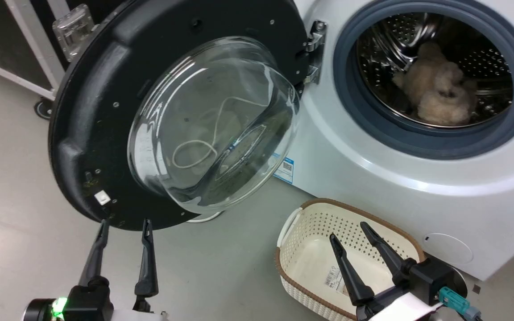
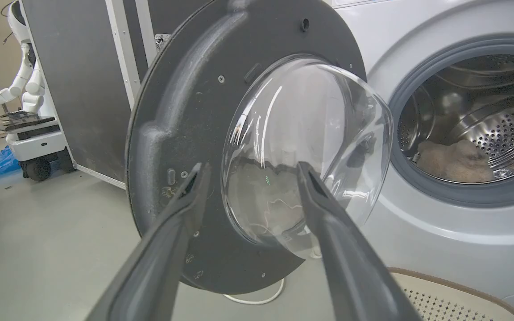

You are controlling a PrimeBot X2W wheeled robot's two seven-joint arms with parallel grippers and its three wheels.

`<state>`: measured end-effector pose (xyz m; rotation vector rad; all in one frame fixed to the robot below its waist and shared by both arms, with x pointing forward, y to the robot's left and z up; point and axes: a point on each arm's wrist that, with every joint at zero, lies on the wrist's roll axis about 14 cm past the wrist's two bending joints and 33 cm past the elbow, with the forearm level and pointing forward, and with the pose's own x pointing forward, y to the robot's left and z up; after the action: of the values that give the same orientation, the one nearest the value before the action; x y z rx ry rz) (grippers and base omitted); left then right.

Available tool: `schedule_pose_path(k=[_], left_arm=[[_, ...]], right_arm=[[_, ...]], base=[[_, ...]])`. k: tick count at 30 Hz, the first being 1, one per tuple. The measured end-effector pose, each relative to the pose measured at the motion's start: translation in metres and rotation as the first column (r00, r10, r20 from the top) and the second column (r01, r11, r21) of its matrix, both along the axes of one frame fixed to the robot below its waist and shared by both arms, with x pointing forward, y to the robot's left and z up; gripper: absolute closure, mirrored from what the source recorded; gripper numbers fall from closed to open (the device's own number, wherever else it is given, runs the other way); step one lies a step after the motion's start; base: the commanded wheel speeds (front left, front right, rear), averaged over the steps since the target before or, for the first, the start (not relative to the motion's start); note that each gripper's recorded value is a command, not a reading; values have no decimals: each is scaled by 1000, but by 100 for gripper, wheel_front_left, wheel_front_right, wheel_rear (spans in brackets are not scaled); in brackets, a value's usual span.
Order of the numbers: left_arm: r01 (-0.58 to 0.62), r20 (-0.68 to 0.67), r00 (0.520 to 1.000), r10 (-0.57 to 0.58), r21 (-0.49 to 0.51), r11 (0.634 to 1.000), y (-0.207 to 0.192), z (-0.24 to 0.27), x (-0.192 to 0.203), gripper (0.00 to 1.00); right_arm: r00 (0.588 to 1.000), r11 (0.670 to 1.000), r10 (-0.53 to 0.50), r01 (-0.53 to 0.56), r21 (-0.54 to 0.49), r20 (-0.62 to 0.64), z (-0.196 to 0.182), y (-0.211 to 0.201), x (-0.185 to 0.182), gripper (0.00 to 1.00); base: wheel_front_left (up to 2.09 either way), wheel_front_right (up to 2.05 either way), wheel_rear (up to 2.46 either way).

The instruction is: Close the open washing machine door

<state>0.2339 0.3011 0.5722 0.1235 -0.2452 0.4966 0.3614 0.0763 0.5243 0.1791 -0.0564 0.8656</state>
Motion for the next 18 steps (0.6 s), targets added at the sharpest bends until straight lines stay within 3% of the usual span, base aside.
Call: schedule_pose_path(k=[1,2,8,14,18], left_arm=[[-1,1,1000,1,-2,1000,0,0,-1,68],[3,2,1000,-3,-6,1000,0,-1,-2,100],[-24,34,999,24,-12,1000,6,5,-12,100],[-64,171,983,70,-42,997,31,39,-20,100],[-80,363,918,156,-216,973,101,74,-19,100]], right_arm=[[1000,1000,5,-5,2,-2,0,2,-1,0],[1000,1000,11,-11,4,-3,0,3,-1,0],[998,998,56,-56,20,-14,-3,16,-6,0],[998,998,60,-59,27,-30,-11,16,-1,0],[998,1000,11,-10,16,-61,-25,-1,9,0]], base=[[0,0,0],[0,0,0],[0,0,0],[0,0,0],[0,0,0]])
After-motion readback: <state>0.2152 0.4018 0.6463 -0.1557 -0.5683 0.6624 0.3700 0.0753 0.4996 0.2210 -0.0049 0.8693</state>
